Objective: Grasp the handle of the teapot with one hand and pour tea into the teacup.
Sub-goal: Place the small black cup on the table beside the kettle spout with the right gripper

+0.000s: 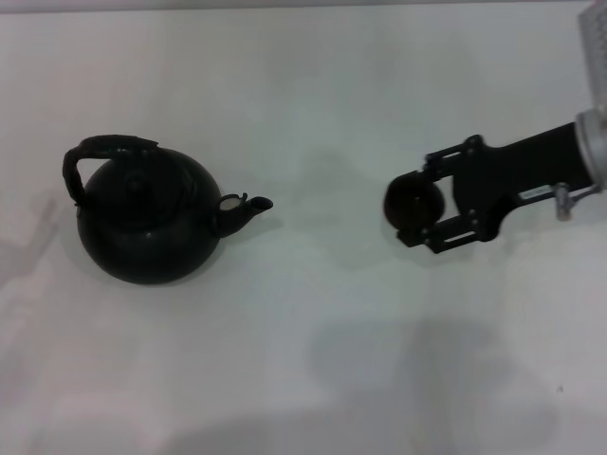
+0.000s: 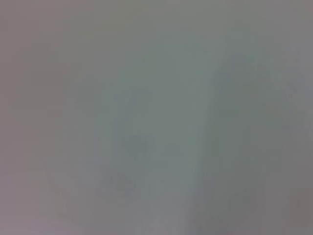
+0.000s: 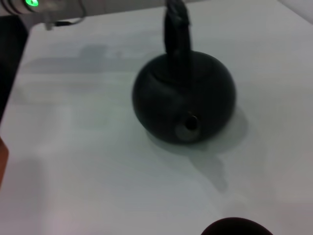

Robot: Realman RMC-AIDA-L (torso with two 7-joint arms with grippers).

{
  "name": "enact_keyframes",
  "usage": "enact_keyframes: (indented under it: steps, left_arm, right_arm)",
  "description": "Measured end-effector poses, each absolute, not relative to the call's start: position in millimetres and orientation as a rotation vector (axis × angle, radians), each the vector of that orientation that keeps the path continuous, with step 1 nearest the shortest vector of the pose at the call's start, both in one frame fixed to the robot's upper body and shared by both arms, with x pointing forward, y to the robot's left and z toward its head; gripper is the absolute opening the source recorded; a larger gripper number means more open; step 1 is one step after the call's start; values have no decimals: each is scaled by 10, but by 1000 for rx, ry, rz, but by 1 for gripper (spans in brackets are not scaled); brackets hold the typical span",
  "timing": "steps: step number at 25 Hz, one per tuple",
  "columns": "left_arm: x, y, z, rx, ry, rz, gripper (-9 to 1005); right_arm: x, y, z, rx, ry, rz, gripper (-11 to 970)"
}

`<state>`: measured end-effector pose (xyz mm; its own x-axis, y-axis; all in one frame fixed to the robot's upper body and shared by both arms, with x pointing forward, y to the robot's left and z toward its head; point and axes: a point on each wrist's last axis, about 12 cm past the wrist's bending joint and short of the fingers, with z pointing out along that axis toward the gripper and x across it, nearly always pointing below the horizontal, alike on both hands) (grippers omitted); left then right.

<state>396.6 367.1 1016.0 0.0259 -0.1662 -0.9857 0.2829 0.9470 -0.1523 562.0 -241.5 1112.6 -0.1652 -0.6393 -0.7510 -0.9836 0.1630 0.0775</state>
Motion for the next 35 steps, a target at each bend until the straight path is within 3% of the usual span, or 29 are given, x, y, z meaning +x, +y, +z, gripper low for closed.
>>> enact_keyframes:
  steps: [16,35]
  left_arm:
    - [4007,3644,10167,105,1504,-368,786]
    - [3997,3634,10156,103,1508,-369,785]
  right_arm:
    - [5678,-1755,10917,-1679,1860,656,719]
    - [5655,-1700,10682,-1688,1896,560,719]
